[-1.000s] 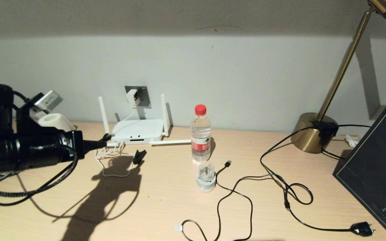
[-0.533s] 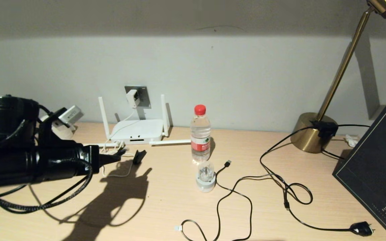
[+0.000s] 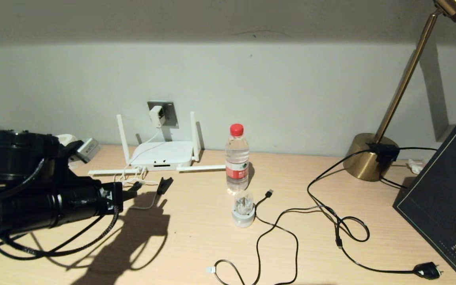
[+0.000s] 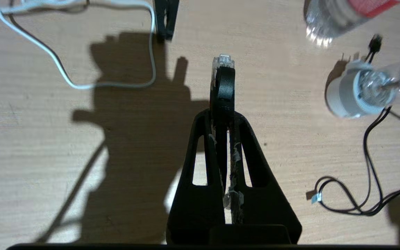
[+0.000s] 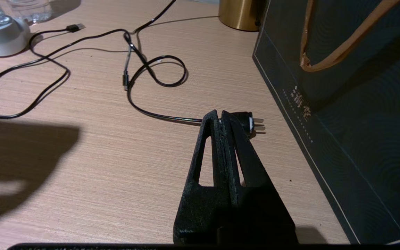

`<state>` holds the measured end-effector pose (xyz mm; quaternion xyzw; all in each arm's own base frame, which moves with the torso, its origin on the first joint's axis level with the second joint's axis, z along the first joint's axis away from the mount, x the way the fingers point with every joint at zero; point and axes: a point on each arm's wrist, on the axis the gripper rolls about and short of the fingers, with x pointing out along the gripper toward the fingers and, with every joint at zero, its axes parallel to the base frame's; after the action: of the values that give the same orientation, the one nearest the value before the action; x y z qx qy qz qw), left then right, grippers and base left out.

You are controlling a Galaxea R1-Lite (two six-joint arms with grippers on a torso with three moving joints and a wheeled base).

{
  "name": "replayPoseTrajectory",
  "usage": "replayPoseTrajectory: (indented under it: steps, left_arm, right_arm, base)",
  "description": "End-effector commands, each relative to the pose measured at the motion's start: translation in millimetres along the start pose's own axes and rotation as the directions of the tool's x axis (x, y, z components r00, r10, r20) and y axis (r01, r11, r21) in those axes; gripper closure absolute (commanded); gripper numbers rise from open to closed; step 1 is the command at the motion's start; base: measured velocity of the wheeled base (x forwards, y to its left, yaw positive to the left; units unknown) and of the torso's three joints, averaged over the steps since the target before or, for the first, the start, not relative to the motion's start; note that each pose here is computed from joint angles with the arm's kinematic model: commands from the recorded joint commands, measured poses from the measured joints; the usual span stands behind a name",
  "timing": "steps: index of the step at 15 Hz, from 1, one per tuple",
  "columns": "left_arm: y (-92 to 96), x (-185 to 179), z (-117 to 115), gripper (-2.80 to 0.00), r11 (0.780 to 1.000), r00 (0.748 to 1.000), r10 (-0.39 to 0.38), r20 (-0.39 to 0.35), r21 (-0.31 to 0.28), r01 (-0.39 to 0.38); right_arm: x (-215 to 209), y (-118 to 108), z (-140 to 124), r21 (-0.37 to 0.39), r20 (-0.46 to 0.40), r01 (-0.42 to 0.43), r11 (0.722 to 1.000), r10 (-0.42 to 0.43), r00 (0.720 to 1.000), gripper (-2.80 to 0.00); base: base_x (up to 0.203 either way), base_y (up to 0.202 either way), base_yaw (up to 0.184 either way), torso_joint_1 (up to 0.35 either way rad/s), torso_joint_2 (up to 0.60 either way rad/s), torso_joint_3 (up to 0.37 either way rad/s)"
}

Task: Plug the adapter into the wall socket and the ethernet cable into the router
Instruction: Align cable and router interface

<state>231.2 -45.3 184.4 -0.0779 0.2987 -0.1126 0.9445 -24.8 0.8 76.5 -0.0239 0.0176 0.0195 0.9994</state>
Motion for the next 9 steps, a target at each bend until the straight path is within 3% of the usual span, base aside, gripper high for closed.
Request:
replayPoseTrajectory:
  steps: [1,7,9]
  left_arm:
    - [-0.1,2.3,-4.3,0.0,1.0,1.0,0.009,-0.02,-0.001,-0.009]
    - [0.3,3.3,-27.8,0.0,1.0,0.996,0.018,-0.085,-0.007,-0.018]
    - [2.0,5.6,-35.9,0.0,1.0,0.997,0.013,-0.071,-0.006,-0.014]
  right_arm:
    - [-0.2,-0.1,0.2,-0.001,0.0,0.004,1.0,-0.004,1.0,0.0]
    - [0.9,0.1,-1.9,-0.023,0.001,-0.002,1.0,0.002,1.0,0.0]
    - [3.9,-0.1,0.7,-0.032,0.097,0.004,0.999,-0.001,0.995,0.0]
  base:
    - [0.0,0.0,0.0,0.0,0.0,0.0]
    - [0.0,0.0,0.0,0.0,0.0,0.0]
    - [0.0,0.0,0.0,0.0,0.0,0.0]
